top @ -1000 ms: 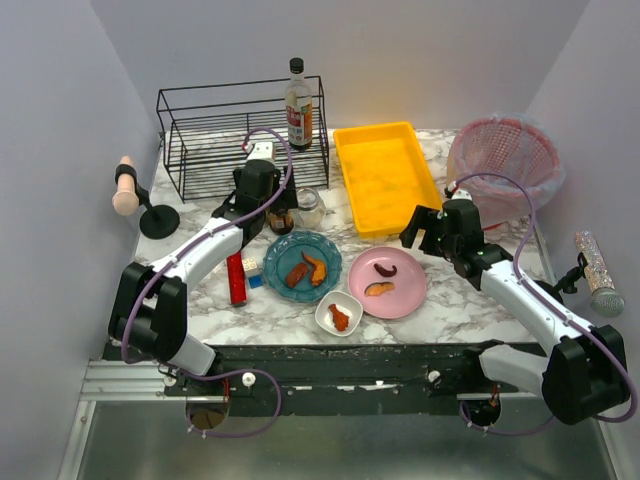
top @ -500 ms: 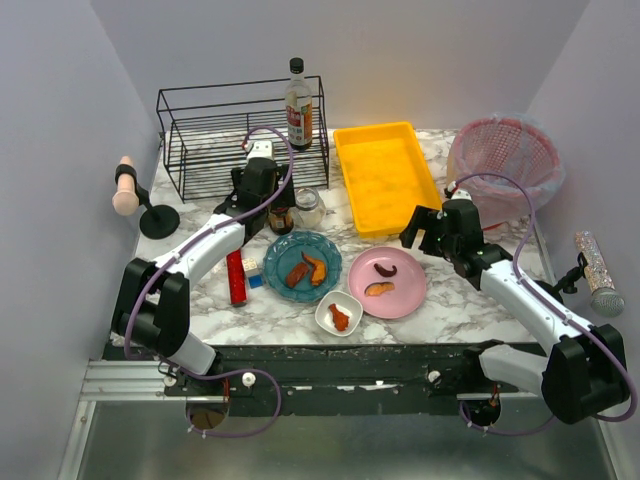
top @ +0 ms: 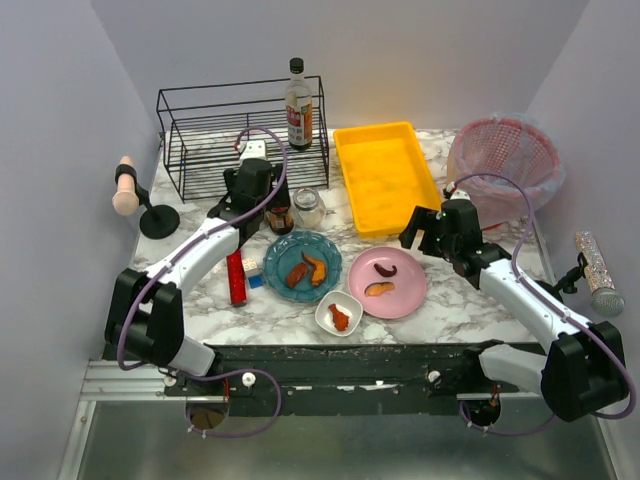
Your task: Clear the kitchen counter
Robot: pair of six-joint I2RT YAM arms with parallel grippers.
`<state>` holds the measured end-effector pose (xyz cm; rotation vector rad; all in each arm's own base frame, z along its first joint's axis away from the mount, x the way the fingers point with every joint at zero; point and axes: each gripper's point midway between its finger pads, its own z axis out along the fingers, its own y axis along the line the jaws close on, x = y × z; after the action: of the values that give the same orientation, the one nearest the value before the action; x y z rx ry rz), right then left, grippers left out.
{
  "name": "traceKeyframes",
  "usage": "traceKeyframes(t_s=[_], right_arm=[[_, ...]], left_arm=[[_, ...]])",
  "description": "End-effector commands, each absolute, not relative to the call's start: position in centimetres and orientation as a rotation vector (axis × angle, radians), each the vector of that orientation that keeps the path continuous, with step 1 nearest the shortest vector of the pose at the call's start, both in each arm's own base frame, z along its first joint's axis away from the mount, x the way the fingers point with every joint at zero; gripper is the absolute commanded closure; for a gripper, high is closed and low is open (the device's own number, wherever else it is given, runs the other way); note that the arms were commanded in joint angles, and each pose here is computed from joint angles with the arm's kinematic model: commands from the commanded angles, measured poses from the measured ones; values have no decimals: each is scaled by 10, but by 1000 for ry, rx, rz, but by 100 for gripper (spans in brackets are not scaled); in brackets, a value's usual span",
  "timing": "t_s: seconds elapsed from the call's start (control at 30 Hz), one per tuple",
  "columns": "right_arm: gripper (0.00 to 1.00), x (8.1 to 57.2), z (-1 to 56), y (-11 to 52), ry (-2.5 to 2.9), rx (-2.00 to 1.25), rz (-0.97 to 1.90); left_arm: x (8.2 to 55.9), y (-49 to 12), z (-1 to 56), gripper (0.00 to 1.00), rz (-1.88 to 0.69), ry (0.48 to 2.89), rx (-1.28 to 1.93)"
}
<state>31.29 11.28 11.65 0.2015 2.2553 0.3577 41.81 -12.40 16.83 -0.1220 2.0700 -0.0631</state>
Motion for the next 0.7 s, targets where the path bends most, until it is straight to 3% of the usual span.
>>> traceKeyframes(t_s=[0.0, 0.27, 0.67], right_arm=[[4, 311, 115, 117, 2269, 179, 376], [4, 312, 115, 118, 2269, 173, 377], [4, 310, 112, 116, 2275, 176, 368]], left_arm=[[415, -111, 210, 1, -79, 1966, -183], [415, -77, 200, 1, 19, 2042, -361], [419, -72, 165, 1, 70, 2118, -471]])
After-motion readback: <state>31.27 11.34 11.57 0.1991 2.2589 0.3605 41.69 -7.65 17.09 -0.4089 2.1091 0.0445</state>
